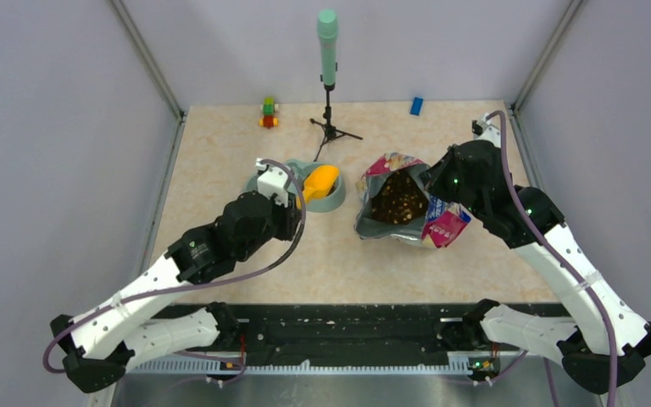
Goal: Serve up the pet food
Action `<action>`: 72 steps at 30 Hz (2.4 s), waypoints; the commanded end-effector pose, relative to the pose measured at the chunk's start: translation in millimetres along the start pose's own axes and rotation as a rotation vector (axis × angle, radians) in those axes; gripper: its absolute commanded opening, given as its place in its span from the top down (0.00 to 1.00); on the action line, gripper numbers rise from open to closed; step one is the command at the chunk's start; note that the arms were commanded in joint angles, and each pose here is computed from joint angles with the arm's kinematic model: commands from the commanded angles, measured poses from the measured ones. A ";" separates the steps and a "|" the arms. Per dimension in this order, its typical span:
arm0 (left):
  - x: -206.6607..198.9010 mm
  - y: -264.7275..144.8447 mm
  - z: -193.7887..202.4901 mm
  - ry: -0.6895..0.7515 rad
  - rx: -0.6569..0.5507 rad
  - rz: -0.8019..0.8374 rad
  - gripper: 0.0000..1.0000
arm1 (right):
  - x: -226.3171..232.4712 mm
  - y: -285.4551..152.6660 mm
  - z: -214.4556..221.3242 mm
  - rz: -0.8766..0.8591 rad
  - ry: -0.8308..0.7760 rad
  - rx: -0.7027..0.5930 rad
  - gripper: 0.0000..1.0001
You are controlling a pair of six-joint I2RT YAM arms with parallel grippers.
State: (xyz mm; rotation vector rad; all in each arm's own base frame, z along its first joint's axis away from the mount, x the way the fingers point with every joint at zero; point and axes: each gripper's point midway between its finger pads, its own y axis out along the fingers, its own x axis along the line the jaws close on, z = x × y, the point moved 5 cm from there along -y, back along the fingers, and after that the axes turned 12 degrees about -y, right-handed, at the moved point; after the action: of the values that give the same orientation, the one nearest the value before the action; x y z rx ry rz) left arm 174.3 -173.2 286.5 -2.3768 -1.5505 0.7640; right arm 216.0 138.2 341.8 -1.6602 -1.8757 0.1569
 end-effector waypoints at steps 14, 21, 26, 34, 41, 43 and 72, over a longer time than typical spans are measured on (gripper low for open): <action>1.1 -1.8 47.4 0.048 -0.082 0.164 1.00 | 0.2 -3.3 -12.1 0.002 0.007 -0.050 1.00; 6.8 7.4 72.6 0.098 -0.077 0.133 1.00 | 1.0 -1.3 -10.4 -0.002 0.006 -0.043 1.00; 16.5 17.7 81.1 0.076 -0.136 0.066 1.00 | -0.5 -2.2 -10.0 0.002 0.006 -0.046 1.00; 20.8 28.0 105.5 0.031 -0.108 0.071 1.00 | -0.6 -2.7 -10.6 0.003 0.002 -0.047 1.00; 29.7 24.4 122.8 0.004 -0.061 0.064 1.00 | 1.5 -0.4 -9.6 -0.006 0.001 -0.040 1.00; 32.4 26.3 129.9 -0.004 -0.043 0.053 1.00 | 2.7 0.4 -9.8 -0.011 0.003 -0.041 1.00; 35.3 37.0 159.3 -0.088 0.055 -0.026 0.87 | 5.8 2.8 -7.9 -0.028 -0.004 -0.026 1.00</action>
State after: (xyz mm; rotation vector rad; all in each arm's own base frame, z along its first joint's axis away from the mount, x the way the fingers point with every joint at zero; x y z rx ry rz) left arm 131.7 -173.6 116.4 -2.2868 -1.5443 0.8606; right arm 219.4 141.6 342.1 -1.6523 -1.8893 0.1554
